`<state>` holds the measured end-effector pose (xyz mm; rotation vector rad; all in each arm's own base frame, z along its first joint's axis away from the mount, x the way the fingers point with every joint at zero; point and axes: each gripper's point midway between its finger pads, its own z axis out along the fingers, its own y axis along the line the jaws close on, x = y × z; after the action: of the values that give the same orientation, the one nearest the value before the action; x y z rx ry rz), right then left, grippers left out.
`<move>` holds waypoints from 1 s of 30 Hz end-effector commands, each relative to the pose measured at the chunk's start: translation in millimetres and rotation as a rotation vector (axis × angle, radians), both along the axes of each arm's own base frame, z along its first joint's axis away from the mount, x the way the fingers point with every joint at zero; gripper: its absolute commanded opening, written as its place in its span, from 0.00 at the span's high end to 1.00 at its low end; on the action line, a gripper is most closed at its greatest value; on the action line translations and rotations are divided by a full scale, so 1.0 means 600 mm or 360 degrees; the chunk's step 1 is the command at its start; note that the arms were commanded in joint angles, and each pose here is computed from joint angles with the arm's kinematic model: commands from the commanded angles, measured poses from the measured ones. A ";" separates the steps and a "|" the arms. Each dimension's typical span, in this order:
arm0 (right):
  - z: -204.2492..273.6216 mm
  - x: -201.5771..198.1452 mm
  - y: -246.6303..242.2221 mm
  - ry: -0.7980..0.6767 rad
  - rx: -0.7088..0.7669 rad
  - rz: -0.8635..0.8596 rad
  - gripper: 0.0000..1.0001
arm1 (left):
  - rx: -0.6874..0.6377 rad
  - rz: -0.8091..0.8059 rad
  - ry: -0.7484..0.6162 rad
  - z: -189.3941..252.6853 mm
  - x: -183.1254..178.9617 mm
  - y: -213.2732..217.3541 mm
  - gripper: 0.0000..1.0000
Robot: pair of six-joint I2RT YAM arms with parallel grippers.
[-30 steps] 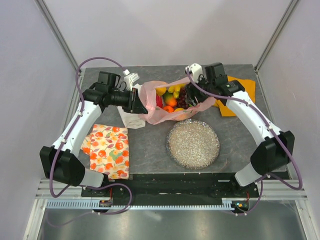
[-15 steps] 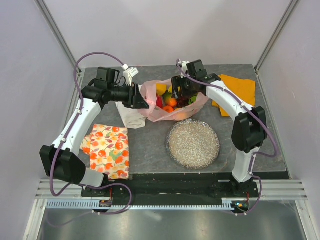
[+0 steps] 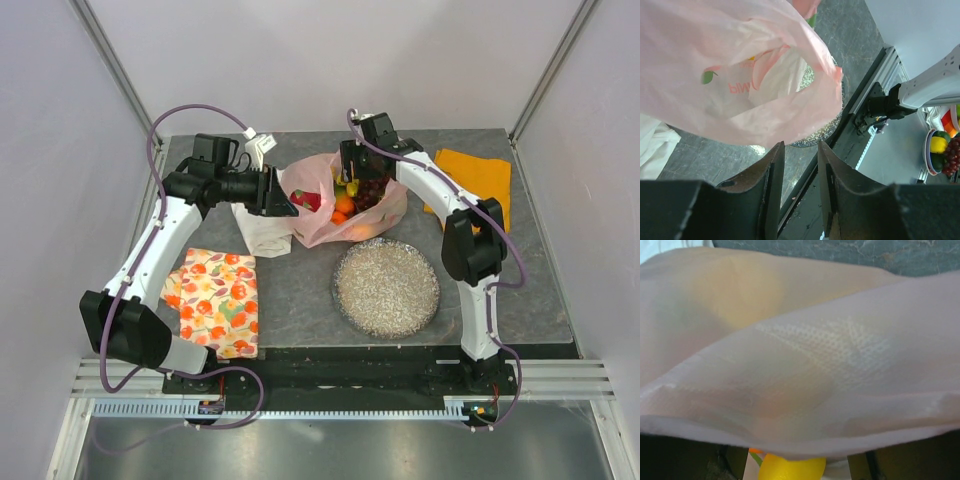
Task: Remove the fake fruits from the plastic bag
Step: Take out the fake fruit from the plastic bag.
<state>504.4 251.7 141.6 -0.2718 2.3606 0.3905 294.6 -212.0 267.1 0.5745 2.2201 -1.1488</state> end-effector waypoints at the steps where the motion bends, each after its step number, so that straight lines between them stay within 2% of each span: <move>1: 0.024 -0.008 -0.002 -0.0022 -0.0012 -0.0079 0.28 | -0.0052 0.0016 -0.0054 0.024 0.006 -0.001 0.60; 3: 0.017 -0.016 -0.003 0.0004 -0.0015 -0.0082 0.31 | -0.0052 0.0018 -0.0051 0.023 0.007 -0.001 0.60; 6: -0.002 -0.021 -0.001 0.0043 -0.0024 -0.0084 0.41 | -0.0048 0.0019 -0.0049 0.020 0.009 -0.001 0.60; 8: -0.012 -0.020 0.001 0.0059 -0.0025 -0.0088 0.43 | -0.0043 0.0024 -0.0050 0.019 0.011 0.000 0.60; 10: -0.012 -0.016 0.005 0.0046 -0.0024 -0.0073 0.51 | -0.0040 0.0030 -0.0048 0.018 0.009 0.002 0.60; 11: -0.007 -0.013 0.005 0.0026 -0.0025 -0.0070 0.55 | -0.0039 0.0029 -0.0050 0.017 0.009 0.002 0.60; 12: 0.002 -0.010 0.006 0.0006 -0.0022 -0.0063 0.63 | -0.0039 0.0032 -0.0050 0.017 0.009 0.003 0.60; 14: 0.020 -0.009 0.007 -0.0044 -0.0031 0.0001 0.69 | -0.0035 0.0034 -0.0052 0.016 0.009 0.005 0.60; 15: 0.047 -0.013 0.009 -0.0096 -0.0022 0.0053 0.76 | -0.0034 0.0033 -0.0052 0.014 0.010 0.004 0.60; 18: 0.106 -0.049 0.011 -0.0167 -0.0013 0.0244 0.87 | -0.0019 0.0028 -0.0066 0.011 0.020 0.005 0.61; 22: 0.188 -0.112 0.010 -0.0261 0.0037 0.0468 0.92 | 0.0014 0.0024 -0.0153 0.027 0.054 0.006 0.61; 23: 0.221 -0.131 0.003 -0.0346 0.0025 0.0532 0.94 | 0.0022 0.0021 -0.0177 0.031 0.060 0.006 0.61; 24: 0.235 -0.143 0.003 -0.0372 0.0039 0.0572 0.99 | 0.0035 0.0016 -0.0213 0.037 0.073 0.005 0.61; 26: 0.267 -0.172 -0.010 -0.0427 0.0038 0.0615 1.00 | 0.0060 0.0034 -0.0254 0.042 0.090 0.008 0.61; 30: 0.280 -0.234 -0.028 -0.0396 0.0014 0.0734 1.00 | 0.0110 0.0072 -0.0332 0.058 0.123 0.014 0.61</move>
<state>403.6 240.9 292.0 -0.6612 2.0938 0.5096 347.4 -210.5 280.7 0.5895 2.1703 -1.0523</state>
